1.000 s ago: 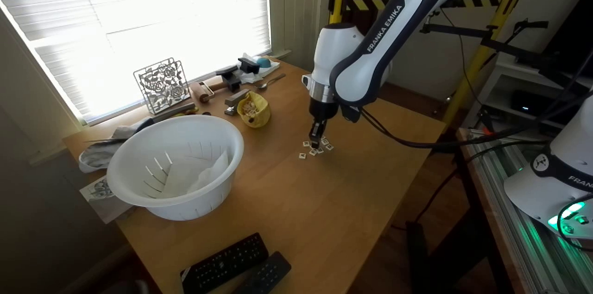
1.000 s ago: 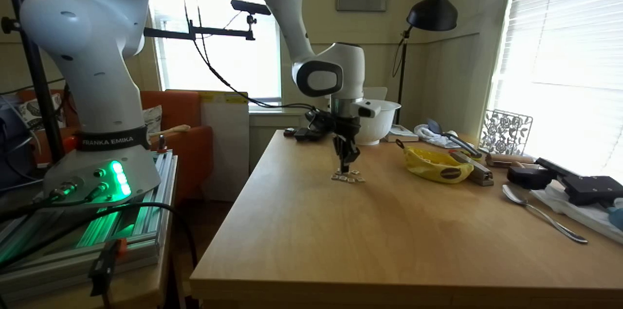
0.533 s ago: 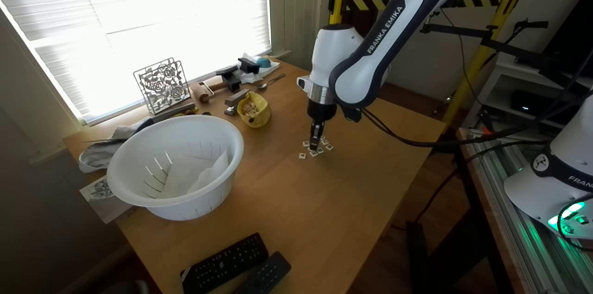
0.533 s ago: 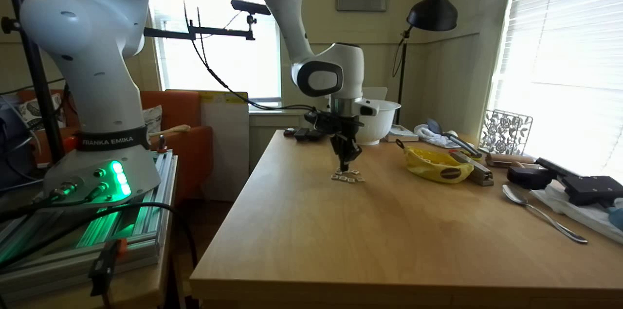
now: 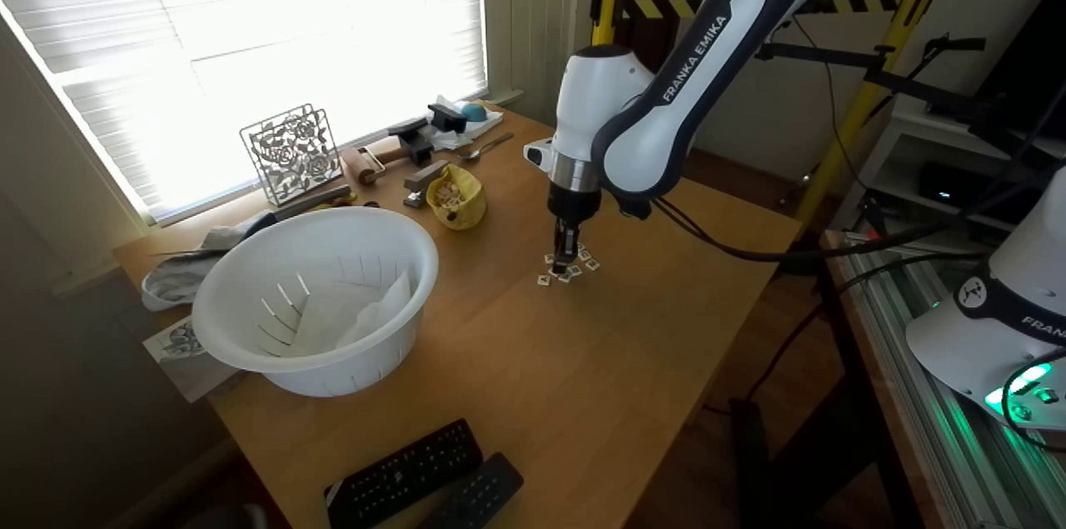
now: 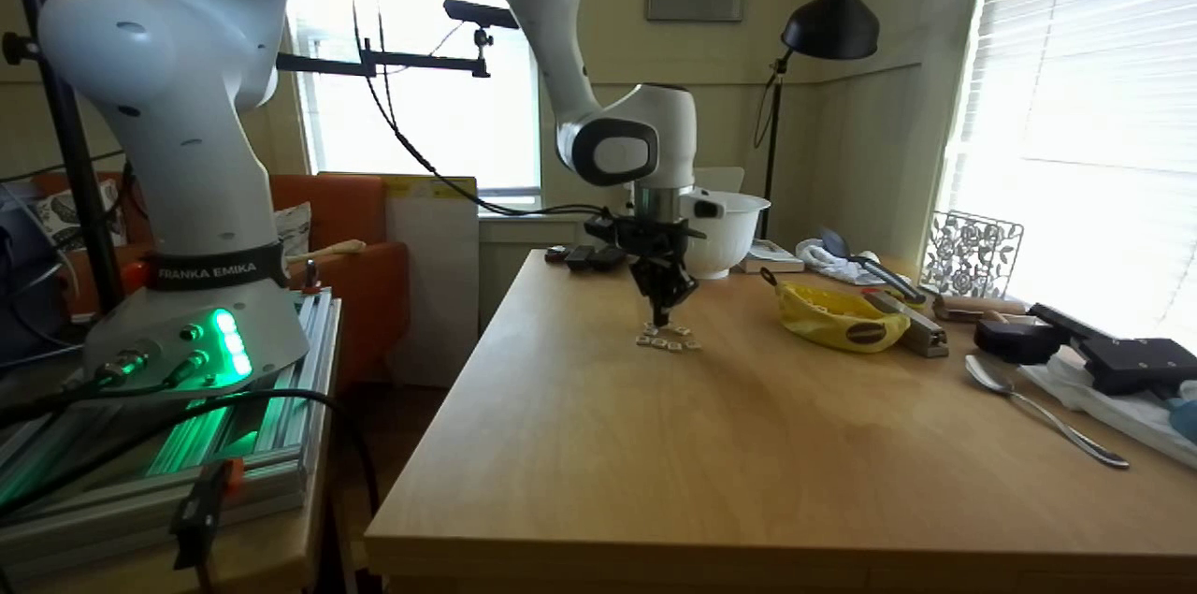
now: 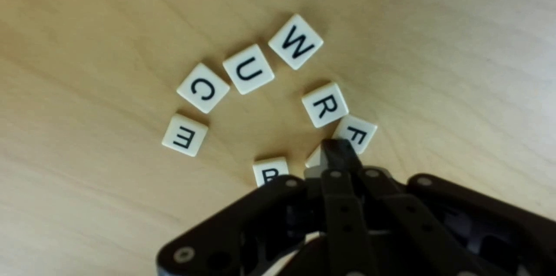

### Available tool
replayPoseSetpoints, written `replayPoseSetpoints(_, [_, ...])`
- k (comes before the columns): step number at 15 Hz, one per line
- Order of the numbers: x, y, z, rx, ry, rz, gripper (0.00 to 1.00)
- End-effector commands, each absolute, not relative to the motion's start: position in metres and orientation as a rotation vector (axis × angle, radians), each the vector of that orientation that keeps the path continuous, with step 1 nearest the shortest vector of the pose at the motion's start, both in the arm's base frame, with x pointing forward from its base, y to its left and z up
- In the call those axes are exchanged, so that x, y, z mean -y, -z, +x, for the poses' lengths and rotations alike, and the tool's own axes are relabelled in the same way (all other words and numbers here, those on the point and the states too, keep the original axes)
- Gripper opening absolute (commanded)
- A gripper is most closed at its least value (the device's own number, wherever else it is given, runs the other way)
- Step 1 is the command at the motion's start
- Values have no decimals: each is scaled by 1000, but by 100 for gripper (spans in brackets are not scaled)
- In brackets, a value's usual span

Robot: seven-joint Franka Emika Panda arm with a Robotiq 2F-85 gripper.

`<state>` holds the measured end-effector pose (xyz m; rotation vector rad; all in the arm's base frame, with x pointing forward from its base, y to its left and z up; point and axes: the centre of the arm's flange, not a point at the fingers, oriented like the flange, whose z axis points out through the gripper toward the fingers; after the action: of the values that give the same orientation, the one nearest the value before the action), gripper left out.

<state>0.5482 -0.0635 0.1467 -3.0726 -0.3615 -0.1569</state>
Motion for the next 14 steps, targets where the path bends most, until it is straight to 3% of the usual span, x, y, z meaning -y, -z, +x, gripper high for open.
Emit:
replayPoseSetpoints(1, [62,-123,552,455,149,-3063,0])
replayPoseSetpoints(14, [60,-119,560,631,170,-3040,0])
